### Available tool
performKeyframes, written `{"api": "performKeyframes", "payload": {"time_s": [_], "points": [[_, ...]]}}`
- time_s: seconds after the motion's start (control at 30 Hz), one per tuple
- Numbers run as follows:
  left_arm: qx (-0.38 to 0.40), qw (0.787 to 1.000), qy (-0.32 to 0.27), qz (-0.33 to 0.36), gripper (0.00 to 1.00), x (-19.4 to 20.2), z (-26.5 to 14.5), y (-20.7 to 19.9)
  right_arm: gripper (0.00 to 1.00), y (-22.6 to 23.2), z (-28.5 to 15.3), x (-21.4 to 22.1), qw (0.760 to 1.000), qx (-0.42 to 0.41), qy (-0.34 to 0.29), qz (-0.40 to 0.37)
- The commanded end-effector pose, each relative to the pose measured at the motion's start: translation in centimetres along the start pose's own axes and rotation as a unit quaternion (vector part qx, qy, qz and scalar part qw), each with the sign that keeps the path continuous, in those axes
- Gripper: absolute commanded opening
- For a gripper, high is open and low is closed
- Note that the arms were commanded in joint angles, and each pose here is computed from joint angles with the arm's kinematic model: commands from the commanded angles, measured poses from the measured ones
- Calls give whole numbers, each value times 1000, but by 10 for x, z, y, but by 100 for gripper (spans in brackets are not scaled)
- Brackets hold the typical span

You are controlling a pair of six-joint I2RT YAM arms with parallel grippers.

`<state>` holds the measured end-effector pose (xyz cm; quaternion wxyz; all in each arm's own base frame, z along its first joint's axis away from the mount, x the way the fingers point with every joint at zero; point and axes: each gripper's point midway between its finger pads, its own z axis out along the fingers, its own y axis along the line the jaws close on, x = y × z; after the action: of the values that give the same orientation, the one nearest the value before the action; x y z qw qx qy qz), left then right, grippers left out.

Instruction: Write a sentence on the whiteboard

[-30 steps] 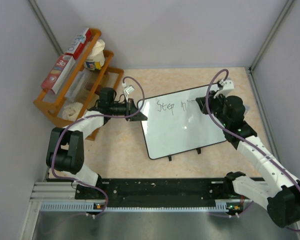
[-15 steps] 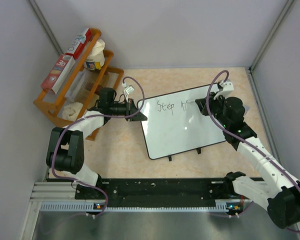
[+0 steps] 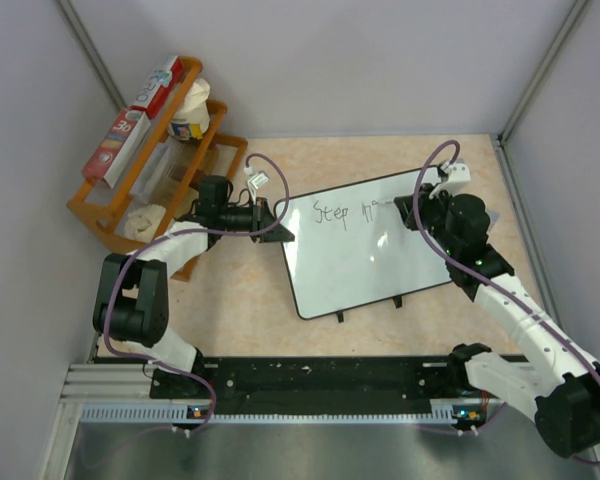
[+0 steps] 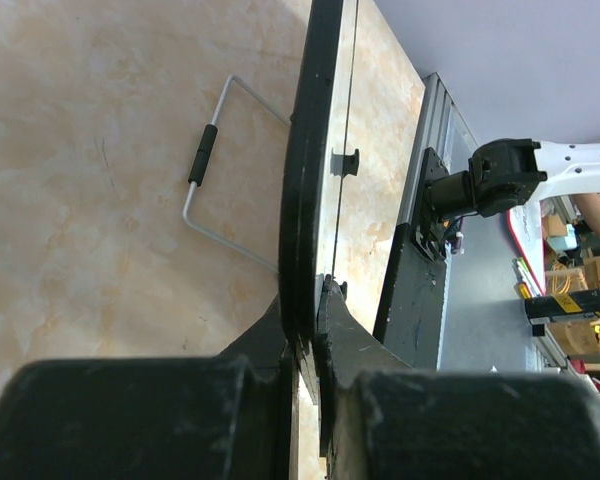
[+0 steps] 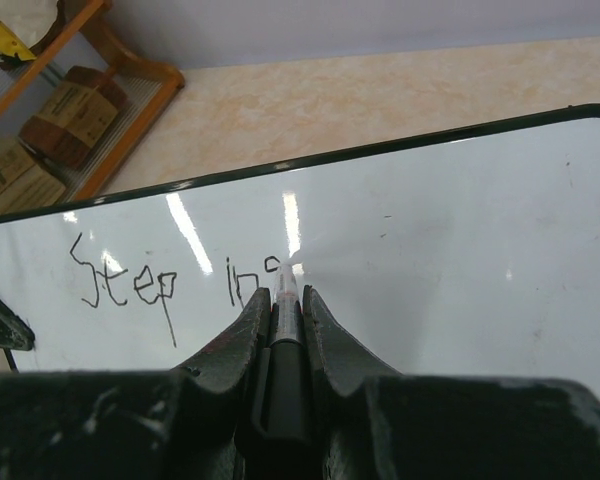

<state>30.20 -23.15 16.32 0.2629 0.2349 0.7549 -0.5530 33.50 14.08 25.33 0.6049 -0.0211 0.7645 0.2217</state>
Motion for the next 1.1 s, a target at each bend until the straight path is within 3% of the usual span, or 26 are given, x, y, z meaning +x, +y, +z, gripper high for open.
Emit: {"api": "performKeyframes", "payload": {"time_s": [0.0,0.57,1.07], "points": [[-62,995,15,72,0,18,6,39,0,-13,-3,-2,999,41,-9,-4],[-62,995,15,71,0,18,7,39,0,24,-11,-52,997,-33,-70,17],[-58,996,18,68,0,20,7,40,0,10,10,-28,999,-4,-39,19]]}}
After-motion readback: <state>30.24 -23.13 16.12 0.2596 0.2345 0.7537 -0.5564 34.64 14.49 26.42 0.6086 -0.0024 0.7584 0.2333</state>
